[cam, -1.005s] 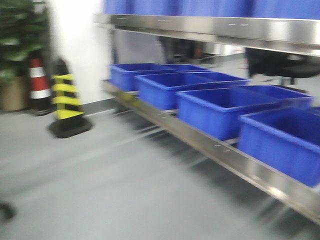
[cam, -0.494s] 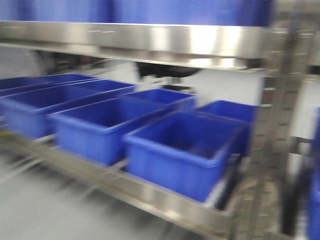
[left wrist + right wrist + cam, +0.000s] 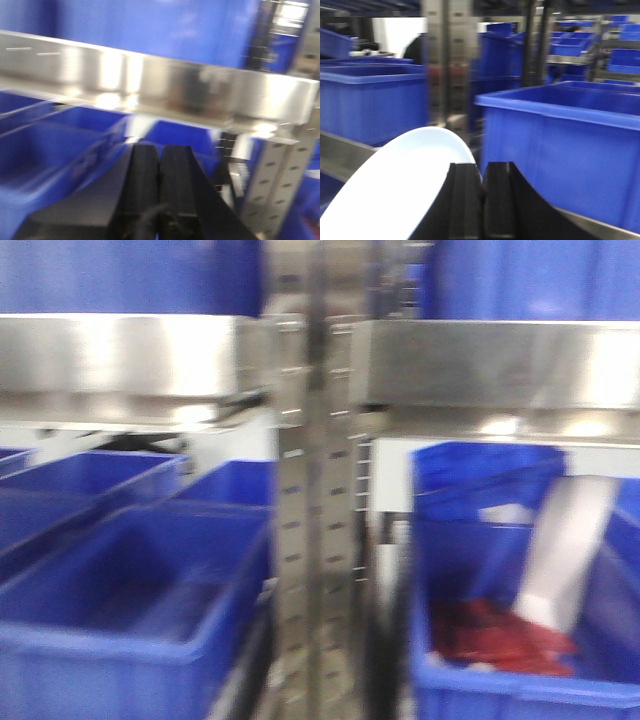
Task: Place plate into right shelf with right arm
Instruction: 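Drive up to the steel shelf with blue bins, plate held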
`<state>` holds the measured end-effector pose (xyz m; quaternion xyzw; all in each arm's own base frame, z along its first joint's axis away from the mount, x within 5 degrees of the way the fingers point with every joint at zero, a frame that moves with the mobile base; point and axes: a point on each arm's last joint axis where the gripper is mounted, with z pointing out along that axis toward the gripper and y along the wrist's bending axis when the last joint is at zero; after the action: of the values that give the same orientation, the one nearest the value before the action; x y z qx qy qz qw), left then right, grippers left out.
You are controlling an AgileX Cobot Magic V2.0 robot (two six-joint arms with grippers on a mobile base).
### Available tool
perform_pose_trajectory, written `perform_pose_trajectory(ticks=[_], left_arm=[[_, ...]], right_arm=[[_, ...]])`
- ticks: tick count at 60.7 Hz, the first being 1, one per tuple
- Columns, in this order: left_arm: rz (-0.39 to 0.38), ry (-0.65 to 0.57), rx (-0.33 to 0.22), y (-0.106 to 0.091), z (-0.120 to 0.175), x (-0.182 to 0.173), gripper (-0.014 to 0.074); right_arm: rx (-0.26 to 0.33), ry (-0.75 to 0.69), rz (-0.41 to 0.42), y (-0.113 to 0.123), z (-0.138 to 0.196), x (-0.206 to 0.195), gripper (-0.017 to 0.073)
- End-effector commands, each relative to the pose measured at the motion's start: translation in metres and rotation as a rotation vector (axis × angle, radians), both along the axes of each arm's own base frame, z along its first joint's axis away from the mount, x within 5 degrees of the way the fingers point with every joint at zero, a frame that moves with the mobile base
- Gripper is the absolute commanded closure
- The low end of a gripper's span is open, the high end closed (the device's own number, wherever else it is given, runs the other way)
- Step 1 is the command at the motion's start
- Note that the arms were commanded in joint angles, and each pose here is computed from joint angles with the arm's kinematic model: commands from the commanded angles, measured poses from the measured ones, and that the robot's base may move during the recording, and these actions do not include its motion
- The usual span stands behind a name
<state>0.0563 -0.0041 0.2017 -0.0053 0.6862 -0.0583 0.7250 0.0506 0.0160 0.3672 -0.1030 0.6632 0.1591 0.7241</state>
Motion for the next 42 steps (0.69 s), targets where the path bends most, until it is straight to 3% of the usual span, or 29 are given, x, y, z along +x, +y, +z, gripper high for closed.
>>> perform_pose_trajectory(ticks=[1,42], left_arm=[[0.001,-0.091,-0.012,0.0001,0.0060,-0.0013,0.0640],[0.001,-0.091,-0.012,0.0001,0.0060,-0.0013,0.0640]], right_arm=[[0.017,-0.102,0.017,0.0012,0.0153,-0.0021,0.0505],[0.017,-0.102,0.017,0.0012,0.0153,-0.0021,0.0505]])
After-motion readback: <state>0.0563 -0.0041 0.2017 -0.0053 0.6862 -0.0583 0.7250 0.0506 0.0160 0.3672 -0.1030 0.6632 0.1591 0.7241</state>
